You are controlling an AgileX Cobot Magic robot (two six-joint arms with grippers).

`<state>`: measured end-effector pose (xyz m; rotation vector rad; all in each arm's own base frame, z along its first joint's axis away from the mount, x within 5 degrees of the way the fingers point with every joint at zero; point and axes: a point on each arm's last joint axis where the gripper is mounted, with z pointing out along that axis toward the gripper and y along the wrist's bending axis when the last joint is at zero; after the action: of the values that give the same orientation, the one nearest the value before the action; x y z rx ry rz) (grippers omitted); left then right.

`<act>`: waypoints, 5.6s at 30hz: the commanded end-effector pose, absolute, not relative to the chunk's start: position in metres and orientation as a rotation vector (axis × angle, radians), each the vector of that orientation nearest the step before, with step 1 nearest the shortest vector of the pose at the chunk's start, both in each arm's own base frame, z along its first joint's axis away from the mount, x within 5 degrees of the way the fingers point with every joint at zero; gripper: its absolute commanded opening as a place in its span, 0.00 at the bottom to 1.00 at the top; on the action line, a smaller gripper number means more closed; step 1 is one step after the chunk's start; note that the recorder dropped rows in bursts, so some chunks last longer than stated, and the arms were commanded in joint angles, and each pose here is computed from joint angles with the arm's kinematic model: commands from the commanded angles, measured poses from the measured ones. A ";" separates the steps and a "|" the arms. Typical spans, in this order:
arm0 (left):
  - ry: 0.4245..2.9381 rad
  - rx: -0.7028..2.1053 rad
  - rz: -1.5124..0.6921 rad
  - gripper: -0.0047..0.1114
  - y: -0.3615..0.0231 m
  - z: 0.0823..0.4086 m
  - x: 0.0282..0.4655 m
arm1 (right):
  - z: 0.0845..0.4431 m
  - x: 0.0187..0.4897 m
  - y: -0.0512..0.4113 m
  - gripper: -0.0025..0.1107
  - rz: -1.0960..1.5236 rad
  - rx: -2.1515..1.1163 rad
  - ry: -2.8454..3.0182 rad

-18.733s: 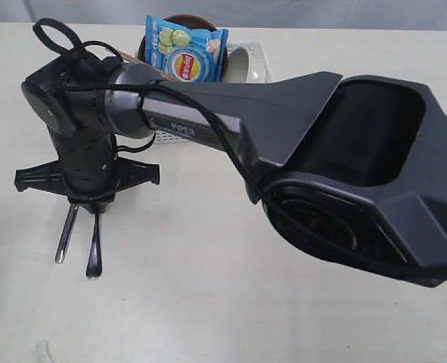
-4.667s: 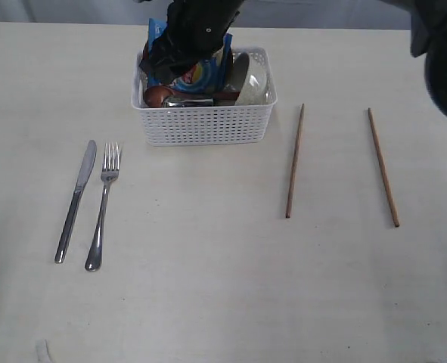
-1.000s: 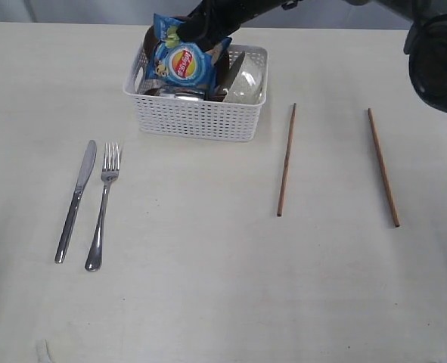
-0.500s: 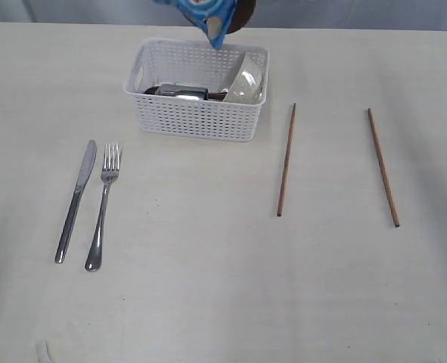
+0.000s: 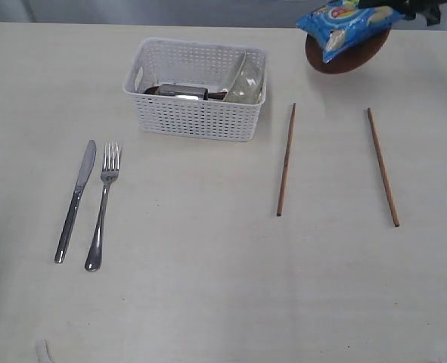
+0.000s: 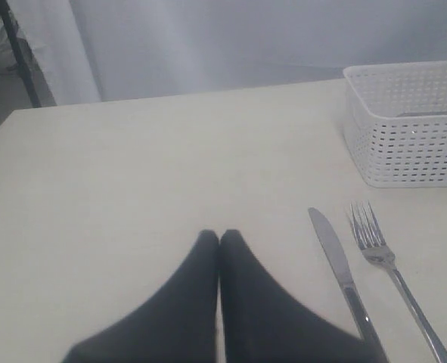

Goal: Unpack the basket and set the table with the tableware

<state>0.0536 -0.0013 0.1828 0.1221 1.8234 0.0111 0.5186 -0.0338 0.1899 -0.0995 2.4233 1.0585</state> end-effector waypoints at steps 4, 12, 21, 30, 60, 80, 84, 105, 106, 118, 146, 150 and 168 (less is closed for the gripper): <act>1.823 0.126 0.006 0.04 -0.002 0.182 0.054 | 0.121 0.517 -0.031 0.02 1.321 0.064 2.420; 1.823 0.126 0.006 0.04 -0.002 0.182 0.054 | 0.096 0.521 -0.040 0.02 1.261 0.119 2.424; 1.823 0.126 0.006 0.04 -0.002 0.182 0.054 | 0.090 0.522 -0.052 0.02 1.094 0.108 2.477; 1.823 0.126 0.006 0.04 -0.002 0.182 0.054 | 0.094 0.519 -0.064 0.11 1.088 0.104 2.486; 1.824 0.122 -0.001 0.04 -0.002 0.182 0.054 | 0.169 0.500 -0.118 0.17 0.723 0.205 2.580; 1.824 0.122 -0.001 0.04 -0.002 0.182 0.054 | 0.144 0.513 -0.037 0.02 -0.110 0.163 2.829; 1.824 0.122 -0.001 0.04 -0.002 0.182 0.054 | 0.131 0.512 -0.033 0.02 -0.052 0.190 2.863; 1.824 0.122 -0.001 0.04 -0.002 0.182 0.054 | 0.247 0.500 -0.013 0.02 0.312 0.015 2.602; 1.824 0.122 -0.001 0.04 -0.002 0.182 0.054 | 0.258 0.497 -0.006 0.02 0.362 -0.019 2.575; 1.823 0.123 0.001 0.04 -0.002 0.182 0.054 | 0.310 0.445 0.143 0.02 0.176 -0.479 2.578; 1.823 0.124 0.003 0.04 -0.002 0.182 0.054 | 0.254 0.406 0.286 0.42 0.561 -0.704 2.594; 1.823 0.124 0.003 0.04 -0.002 0.182 0.054 | 0.222 0.413 0.292 0.42 0.595 -0.623 2.669; 1.823 0.127 0.007 0.04 -0.002 0.182 0.054 | 0.196 0.423 0.279 0.42 0.349 -0.346 2.894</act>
<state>0.0536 -0.0014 0.1828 0.1210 1.8235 0.0093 0.4208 0.2807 0.2076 -0.3623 2.8517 0.3736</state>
